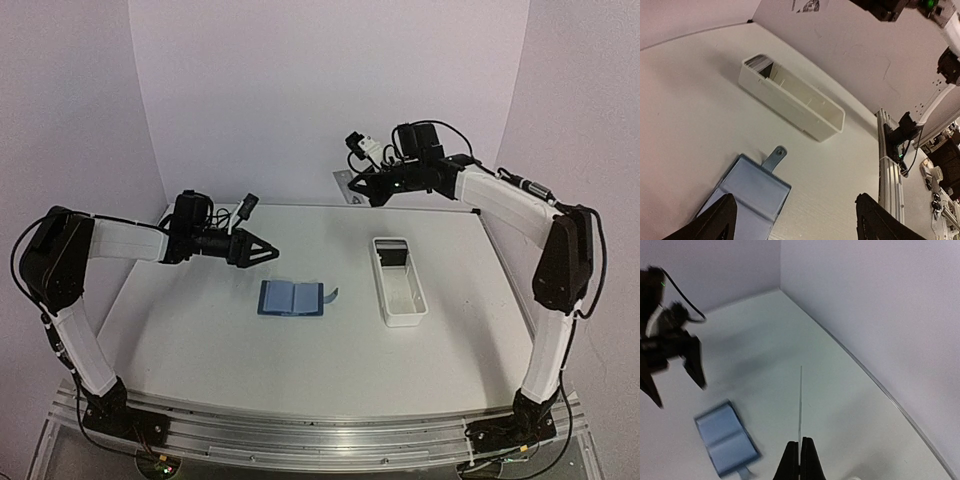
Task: Put the credit cards into the card holder
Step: Insert the credit card into the card holder.
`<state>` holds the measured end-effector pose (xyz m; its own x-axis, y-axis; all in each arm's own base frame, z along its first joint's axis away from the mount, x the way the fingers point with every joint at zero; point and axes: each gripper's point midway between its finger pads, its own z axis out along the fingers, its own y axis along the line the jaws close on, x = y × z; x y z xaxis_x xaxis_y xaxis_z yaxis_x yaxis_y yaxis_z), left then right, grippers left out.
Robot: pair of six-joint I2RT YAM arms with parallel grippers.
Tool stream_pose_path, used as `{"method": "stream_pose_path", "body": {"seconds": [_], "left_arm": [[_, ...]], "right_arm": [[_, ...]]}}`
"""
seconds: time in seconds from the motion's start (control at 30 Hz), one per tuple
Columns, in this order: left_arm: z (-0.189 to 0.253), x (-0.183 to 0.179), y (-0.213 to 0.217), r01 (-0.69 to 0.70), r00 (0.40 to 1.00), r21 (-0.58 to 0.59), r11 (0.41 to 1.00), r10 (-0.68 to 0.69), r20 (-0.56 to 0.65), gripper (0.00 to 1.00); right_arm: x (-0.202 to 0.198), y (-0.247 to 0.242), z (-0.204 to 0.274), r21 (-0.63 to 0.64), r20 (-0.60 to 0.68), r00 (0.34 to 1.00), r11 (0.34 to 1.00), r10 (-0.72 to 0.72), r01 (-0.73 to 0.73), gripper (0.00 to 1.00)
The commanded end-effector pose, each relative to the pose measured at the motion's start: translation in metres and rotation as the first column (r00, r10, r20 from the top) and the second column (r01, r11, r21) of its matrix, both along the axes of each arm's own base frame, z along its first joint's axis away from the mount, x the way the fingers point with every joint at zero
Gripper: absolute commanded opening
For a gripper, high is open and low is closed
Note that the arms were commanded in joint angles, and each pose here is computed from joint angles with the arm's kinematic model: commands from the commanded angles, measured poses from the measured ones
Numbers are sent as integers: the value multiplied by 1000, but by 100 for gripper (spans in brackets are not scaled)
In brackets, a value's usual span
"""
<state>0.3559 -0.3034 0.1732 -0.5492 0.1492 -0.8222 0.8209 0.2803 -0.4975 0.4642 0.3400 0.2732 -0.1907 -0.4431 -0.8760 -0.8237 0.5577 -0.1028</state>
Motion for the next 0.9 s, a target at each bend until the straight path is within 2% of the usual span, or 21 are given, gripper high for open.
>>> {"method": "stream_pose_path", "body": {"seconds": [0.0,0.07,0.33,0.43,0.57,0.8,0.87], "left_arm": [[107,-16,-7,163,967,-189,968,-119,227,86],[117,-21,-7,190,963,-214,958,-140,230,88],[146,-31,-11,246,957,-265,933,-189,221,91],[150,-33,-13,252,957,-272,929,-197,212,85],[169,-38,-13,270,953,-301,915,-208,222,70],[187,-53,-23,323,938,-319,891,-256,235,65],[185,-52,-25,317,942,-320,893,-257,216,52]], "right_arm": [[-75,63,72,475,-14,967,853,253,-216,0],[-89,71,73,532,-14,956,812,293,-241,0],[-127,100,72,585,-16,904,737,428,-339,0],[-134,107,71,587,-16,892,727,452,-358,0],[-136,109,66,583,-24,893,732,450,-353,0],[-142,118,58,568,-34,887,739,461,-363,0],[-143,119,58,565,-31,887,740,462,-365,0]]}}
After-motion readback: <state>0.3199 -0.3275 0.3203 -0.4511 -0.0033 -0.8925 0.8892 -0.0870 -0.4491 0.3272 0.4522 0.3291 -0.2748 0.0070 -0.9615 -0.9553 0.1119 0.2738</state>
